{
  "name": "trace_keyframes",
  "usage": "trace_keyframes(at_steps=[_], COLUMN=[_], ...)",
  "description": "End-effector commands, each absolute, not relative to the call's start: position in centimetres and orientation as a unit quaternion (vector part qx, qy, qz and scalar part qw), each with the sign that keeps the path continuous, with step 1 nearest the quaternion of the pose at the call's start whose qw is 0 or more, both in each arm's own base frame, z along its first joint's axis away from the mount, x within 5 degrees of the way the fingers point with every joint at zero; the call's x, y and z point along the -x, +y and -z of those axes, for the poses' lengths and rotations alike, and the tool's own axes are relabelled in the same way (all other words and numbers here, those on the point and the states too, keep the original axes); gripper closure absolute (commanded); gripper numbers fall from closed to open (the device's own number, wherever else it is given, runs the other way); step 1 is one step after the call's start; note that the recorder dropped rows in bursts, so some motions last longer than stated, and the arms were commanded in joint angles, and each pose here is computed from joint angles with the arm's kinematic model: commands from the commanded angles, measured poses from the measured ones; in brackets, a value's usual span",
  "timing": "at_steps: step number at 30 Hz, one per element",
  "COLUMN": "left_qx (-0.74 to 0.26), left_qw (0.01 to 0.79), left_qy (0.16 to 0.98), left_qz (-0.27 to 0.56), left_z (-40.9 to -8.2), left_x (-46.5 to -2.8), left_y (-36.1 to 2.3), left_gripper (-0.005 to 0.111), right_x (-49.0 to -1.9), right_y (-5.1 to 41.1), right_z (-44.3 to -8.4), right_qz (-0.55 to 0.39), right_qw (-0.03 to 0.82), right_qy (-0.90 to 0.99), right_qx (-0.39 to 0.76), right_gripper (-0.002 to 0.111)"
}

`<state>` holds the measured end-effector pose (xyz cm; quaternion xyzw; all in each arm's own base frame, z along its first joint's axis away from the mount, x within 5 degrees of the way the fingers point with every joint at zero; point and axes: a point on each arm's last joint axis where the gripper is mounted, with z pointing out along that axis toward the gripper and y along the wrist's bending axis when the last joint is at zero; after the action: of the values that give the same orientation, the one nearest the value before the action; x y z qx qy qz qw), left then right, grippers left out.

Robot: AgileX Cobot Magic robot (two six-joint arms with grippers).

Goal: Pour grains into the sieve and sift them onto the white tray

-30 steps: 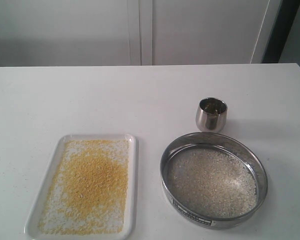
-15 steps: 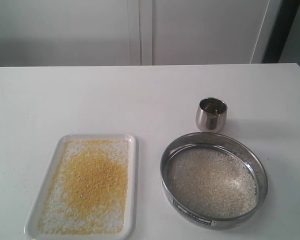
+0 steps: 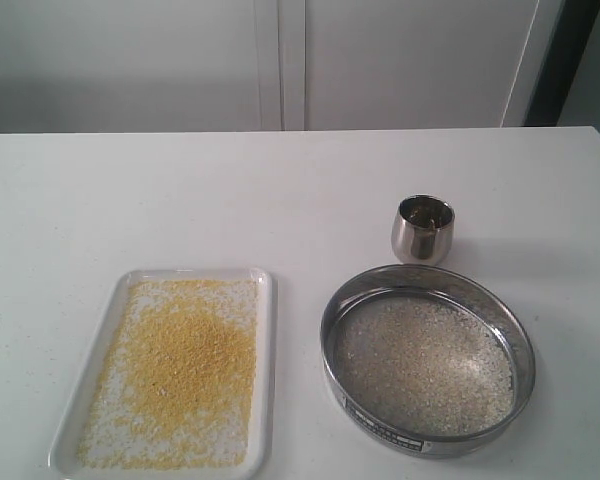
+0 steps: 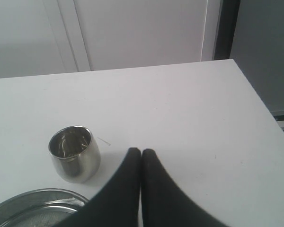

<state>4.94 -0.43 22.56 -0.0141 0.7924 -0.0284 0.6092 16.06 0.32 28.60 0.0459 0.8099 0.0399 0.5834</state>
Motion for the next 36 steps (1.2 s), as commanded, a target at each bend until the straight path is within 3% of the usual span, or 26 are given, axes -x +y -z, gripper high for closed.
trace_keyframes(at_steps=[1,14,36], left_qx=[0.016,0.011,-0.011], left_qw=[0.618,0.571,0.573], left_qy=[0.786,0.821,0.82], left_qz=[0.031,0.015,-0.008], left_z=[-21.0,-16.7,-16.7], left_x=[-4.8,-5.2,-5.2], left_y=[-0.4,-0.3,-0.2], left_gripper=[0.107,0.107,0.107], right_x=[-16.0,-16.0,-16.0], right_y=[0.2,0.2,0.2], right_z=[-28.5,-28.5,-28.5], right_qz=[-0.038,-0.045,-0.045], right_qw=[0.582,0.582,0.582], right_qy=[0.811,0.81,0.81], right_qx=[-0.049,-0.059,-0.059], right_gripper=[0.108,0.108,0.108])
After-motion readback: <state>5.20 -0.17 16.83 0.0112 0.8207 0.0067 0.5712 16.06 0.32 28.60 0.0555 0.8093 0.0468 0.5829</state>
